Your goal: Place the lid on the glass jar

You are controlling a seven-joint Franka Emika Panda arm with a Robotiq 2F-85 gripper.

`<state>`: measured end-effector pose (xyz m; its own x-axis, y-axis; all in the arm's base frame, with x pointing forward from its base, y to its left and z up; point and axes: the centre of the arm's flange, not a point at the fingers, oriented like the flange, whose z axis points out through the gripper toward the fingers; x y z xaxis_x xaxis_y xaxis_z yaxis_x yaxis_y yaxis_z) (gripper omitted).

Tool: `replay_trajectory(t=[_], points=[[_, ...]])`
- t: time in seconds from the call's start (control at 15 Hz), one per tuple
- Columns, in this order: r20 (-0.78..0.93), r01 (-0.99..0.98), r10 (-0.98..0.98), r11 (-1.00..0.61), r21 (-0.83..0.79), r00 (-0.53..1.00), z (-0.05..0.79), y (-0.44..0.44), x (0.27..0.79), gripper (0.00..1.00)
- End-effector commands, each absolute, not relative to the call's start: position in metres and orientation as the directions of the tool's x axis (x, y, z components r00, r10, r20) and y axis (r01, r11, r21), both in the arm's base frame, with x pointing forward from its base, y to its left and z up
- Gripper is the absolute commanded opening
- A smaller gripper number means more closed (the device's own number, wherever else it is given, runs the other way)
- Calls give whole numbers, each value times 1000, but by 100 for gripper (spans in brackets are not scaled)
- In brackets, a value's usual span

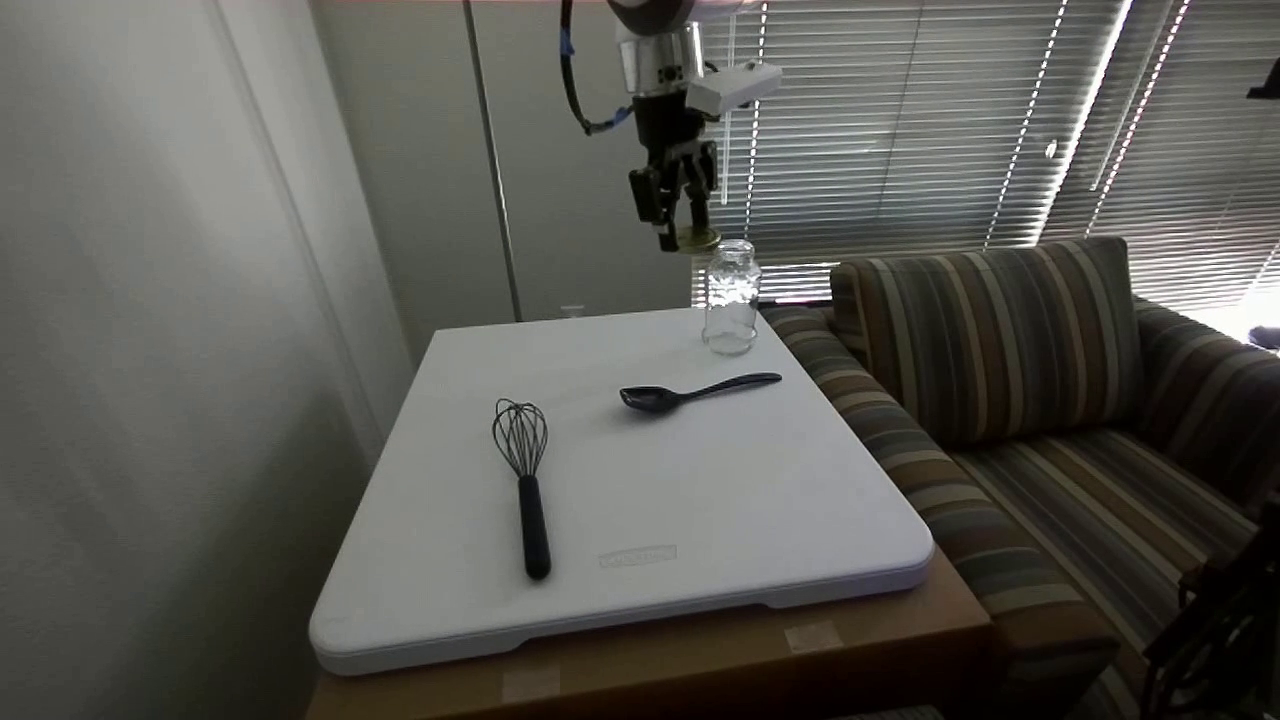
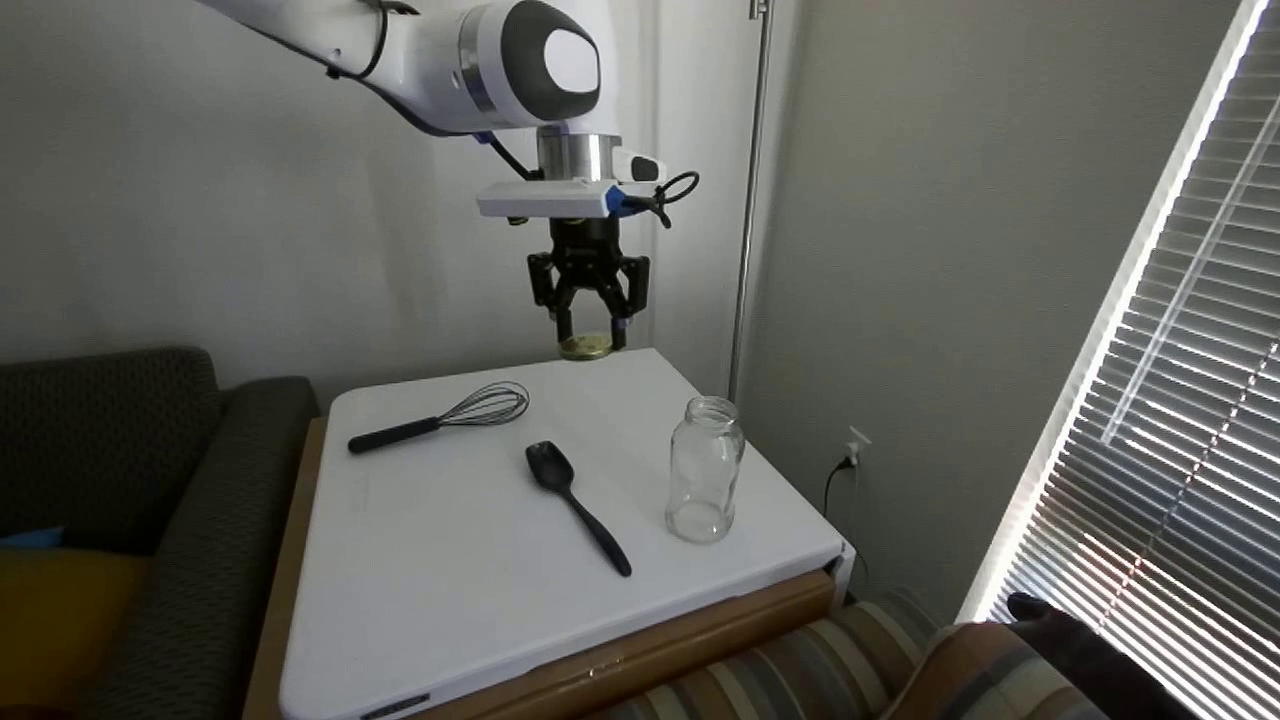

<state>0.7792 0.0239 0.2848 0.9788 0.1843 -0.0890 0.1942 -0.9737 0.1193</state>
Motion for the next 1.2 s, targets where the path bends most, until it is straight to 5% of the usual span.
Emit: replay_trajectory(t=[0.0,1.13], points=[[-110,119,101,-978,173,989,296,-20,810,47],[-28,-317,-319,-947,59,947,262,-141,824,47]])
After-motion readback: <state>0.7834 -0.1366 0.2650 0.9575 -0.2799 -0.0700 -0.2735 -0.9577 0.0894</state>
